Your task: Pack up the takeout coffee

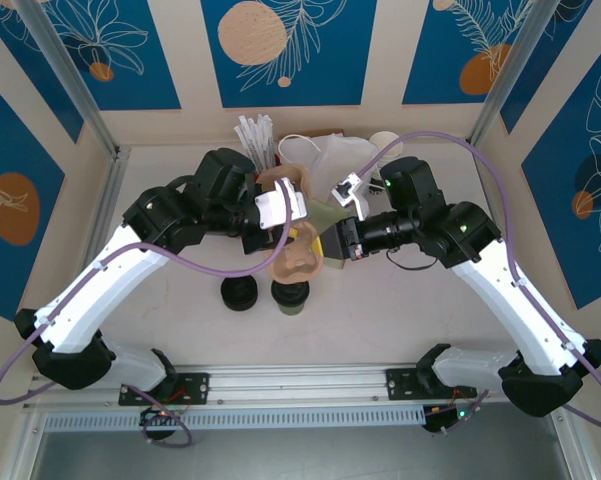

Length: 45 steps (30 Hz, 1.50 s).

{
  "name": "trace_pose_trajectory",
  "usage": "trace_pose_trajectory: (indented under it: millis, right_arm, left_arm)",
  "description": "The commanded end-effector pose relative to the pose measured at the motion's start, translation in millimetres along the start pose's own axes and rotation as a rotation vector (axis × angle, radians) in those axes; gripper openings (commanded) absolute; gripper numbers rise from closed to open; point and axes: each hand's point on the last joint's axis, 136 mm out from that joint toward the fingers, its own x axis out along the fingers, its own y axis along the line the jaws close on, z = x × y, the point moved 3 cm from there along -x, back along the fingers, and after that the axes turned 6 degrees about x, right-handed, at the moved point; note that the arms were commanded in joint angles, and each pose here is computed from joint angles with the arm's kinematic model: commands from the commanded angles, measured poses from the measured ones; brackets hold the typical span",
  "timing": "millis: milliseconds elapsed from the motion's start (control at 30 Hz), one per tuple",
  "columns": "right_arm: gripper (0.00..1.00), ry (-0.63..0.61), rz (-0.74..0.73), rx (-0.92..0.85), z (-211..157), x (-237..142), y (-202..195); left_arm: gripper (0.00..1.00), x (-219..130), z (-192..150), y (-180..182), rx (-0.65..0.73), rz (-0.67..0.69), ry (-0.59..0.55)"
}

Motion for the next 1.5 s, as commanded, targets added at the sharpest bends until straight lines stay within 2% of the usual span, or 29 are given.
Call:
trace_pose_trajectory:
  millis: [0,267,367,500,633,767,1033,1300,1467]
  right_arm:
    - [0.22,-0.043,0.012,-0.038,-1,-14,10]
    - [0.36,-0.097,-0.008,-0.046,0,-26,7]
    - [0.38,-0.16,-0.055,-0.028,7,-37,0]
    - [0.39,-0.283,-0.157,0.044,25,-56,-24]
    - [0.42,-0.437,-0.322,0.176,48,-84,-65]
    - [0.45,-0.523,-0.456,0.244,67,-101,-97]
    - [0.46,-0.534,-0.614,0.272,105,-99,-130]
    - [0.48,-0.508,-0.74,0.249,124,-88,-157]
    - [0.49,-0.467,-0.736,0.285,127,-73,-172]
  left_arm:
    - [0.37,-8,6,-3,-0.005,0.003,-0.037]
    - [0.35,-9,8,0,-0.012,0.018,-0.043]
    - [0.35,-11,9,0,-0.014,0.024,-0.048]
    - [0.36,-16,11,3,-0.022,0.044,-0.058]
    - [0.36,-19,13,4,-0.036,0.048,-0.061]
    - [0.36,-17,13,4,-0.052,0.044,-0.064]
    - [0.35,-15,19,1,-0.087,0.015,-0.103]
    - [0.35,-14,27,2,-0.098,0.006,-0.147]
    - [0.35,-11,33,1,-0.112,-0.022,-0.164]
